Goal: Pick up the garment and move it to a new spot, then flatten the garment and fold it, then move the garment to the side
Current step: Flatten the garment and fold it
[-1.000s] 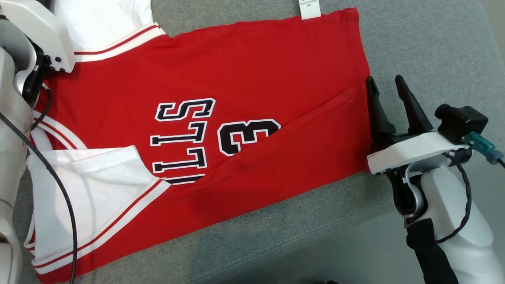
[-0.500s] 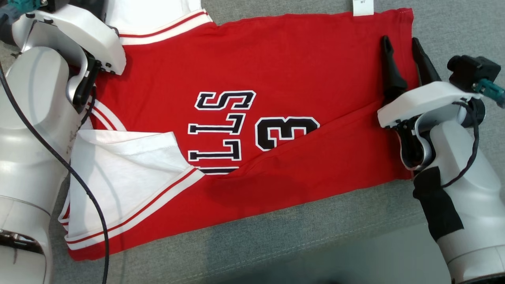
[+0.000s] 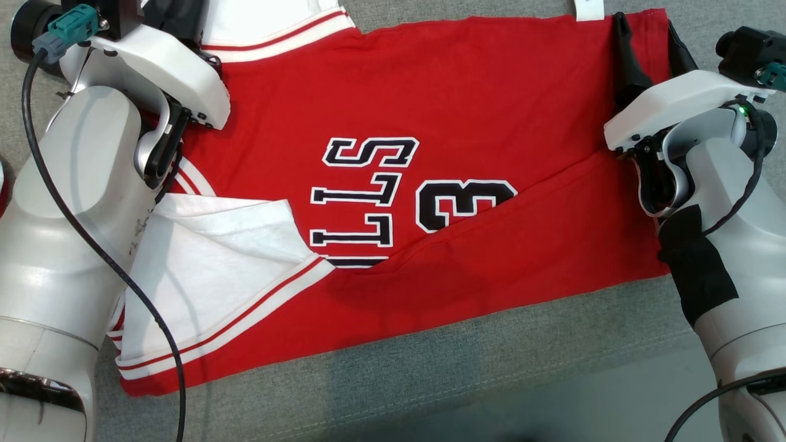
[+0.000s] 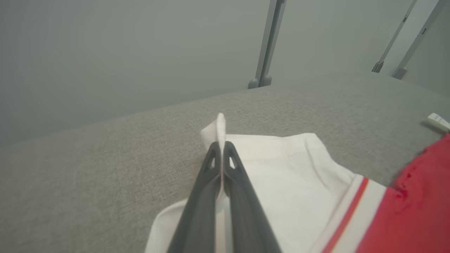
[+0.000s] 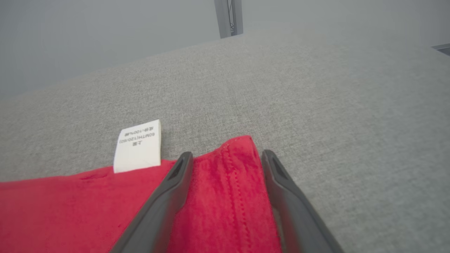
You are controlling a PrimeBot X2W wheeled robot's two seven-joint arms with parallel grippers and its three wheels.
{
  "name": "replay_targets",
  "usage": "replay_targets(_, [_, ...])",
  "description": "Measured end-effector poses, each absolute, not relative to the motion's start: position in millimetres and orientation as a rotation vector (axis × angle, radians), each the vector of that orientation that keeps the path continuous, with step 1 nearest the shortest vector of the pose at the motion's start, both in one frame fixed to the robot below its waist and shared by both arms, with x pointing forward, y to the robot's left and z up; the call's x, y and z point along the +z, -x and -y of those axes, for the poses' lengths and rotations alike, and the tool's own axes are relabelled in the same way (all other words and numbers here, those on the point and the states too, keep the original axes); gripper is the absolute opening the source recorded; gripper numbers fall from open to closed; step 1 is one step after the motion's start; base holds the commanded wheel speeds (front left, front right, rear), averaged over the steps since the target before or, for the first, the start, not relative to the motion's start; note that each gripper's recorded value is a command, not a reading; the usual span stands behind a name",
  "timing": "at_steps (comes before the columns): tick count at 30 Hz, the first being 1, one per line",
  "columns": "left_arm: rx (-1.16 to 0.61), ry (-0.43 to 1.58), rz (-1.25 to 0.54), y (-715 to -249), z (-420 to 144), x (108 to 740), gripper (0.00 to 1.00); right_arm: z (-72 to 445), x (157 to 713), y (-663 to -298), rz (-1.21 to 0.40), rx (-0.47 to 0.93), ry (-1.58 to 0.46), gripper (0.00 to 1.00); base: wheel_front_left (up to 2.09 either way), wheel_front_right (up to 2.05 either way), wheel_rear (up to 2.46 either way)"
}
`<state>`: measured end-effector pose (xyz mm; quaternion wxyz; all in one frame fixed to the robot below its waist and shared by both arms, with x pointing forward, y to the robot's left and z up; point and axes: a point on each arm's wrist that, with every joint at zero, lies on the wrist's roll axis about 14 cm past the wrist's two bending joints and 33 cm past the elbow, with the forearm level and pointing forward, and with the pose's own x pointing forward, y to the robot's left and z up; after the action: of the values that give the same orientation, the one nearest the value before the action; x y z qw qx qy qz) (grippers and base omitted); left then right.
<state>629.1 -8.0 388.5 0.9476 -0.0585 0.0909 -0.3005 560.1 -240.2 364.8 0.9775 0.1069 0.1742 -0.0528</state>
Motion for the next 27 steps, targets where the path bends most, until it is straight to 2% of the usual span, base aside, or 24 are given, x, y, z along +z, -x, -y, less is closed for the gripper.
replay_targets(1, [-0.614, 0.120, -0.184, -628, 9, 389, 0.00, 240, 365, -560, -0.353, -0.107, -0.216, 0.53, 0.00, 0.00, 0.00])
replay_targets(2, [-0.617, 0.120, -0.182, -628, 9, 389, 0.00, 240, 365, -561, -0.355, -0.105, -0.213, 0.45, 0.00, 0.00, 0.00])
replay_targets(3, [-0.619, 0.121, -0.180, -627, 10, 390, 0.00, 241, 365, -561, -0.355, -0.106, -0.212, 0.26, 0.00, 0.00, 0.00])
replay_targets(4, [-0.622, 0.122, -0.177, -626, 10, 391, 0.00, 241, 366, -560, -0.353, -0.106, -0.212, 0.14, 0.00, 0.00, 0.00])
replay_targets(6, [-0.626, 0.125, -0.175, -624, 11, 392, 0.00, 241, 370, -561, -0.343, -0.106, -0.213, 0.02, 0.00, 0.00, 0.00])
replay_targets(21, [-0.604, 0.194, -0.082, -607, -3, 437, 0.00, 244, 382, -541, -0.295, -0.128, -0.196, 0.00, 0.00, 0.00, 0.00])
replay_targets(27, [-0.594, 0.223, -0.083, -583, -13, 446, 0.00, 233, 400, -541, -0.235, -0.099, -0.194, 0.00, 0.00, 0.00, 0.00])
